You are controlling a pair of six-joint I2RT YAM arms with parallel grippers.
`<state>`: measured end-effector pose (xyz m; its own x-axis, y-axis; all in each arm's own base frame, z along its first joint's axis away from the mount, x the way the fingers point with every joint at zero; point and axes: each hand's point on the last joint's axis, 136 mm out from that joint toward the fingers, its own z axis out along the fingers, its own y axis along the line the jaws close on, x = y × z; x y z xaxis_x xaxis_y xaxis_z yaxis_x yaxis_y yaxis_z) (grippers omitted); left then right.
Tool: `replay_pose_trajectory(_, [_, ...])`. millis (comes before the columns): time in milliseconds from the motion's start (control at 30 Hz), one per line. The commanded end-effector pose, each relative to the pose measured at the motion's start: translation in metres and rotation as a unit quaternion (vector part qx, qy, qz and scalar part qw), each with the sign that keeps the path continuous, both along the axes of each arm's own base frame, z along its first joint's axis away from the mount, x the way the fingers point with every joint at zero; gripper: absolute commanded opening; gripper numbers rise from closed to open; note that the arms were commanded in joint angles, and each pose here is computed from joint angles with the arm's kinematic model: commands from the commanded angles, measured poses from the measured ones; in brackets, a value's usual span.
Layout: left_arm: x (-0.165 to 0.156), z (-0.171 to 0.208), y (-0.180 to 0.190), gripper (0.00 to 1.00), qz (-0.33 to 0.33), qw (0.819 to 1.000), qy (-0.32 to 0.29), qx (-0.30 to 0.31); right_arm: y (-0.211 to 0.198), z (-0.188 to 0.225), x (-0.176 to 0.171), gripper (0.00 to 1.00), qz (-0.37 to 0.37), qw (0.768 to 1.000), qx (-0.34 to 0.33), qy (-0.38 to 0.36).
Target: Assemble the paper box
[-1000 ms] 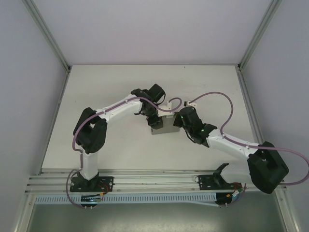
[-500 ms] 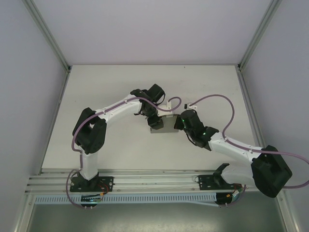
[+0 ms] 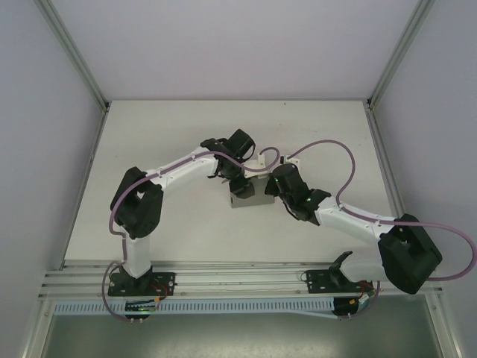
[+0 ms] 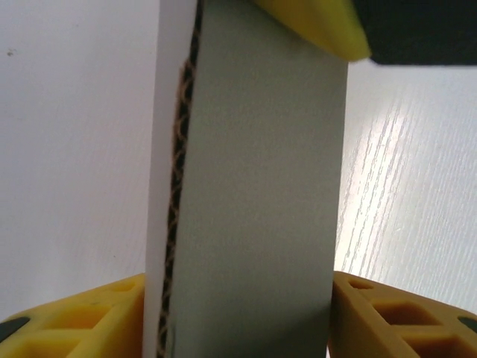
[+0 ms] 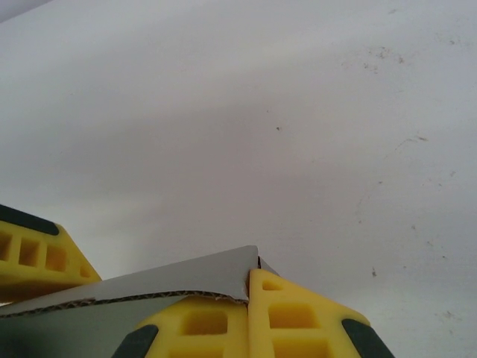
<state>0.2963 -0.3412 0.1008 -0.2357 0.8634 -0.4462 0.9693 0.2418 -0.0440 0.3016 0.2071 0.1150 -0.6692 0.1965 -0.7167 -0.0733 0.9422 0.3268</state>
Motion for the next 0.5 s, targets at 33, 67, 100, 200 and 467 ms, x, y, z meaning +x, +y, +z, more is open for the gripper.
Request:
replay_pose_trajectory(33, [0.003, 0.050, -0.016, 0.64, 0.011, 0.997, -0.038, -0.068, -0.033, -0.095, -0.081, 0.00, 0.056, 0.973, -0.109, 0.194])
replay_pose_trajectory(67, [0.001, 0.056, -0.016, 0.66, 0.012, 0.996, -0.039, -0.074, -0.033, -0.094, -0.081, 0.00, 0.057, 0.974, -0.110, 0.192])
replay_pose_trajectory(100, [0.001, 0.062, -0.015, 0.69, 0.014, 0.996, -0.042, -0.078, -0.033, -0.092, -0.080, 0.00, 0.057, 0.974, -0.110, 0.190])
replay_pose_trajectory(200, [0.001, 0.071, -0.008, 0.69, 0.036, 0.995, -0.050, -0.076, -0.033, -0.088, -0.078, 0.00, 0.053, 0.975, -0.113, 0.184])
replay_pose_trajectory(467, [-0.007, 0.062, 0.051, 0.50, 0.161, 0.984, -0.062, -0.047, -0.024, -0.077, -0.075, 0.00, 0.067, 0.977, -0.120, 0.165])
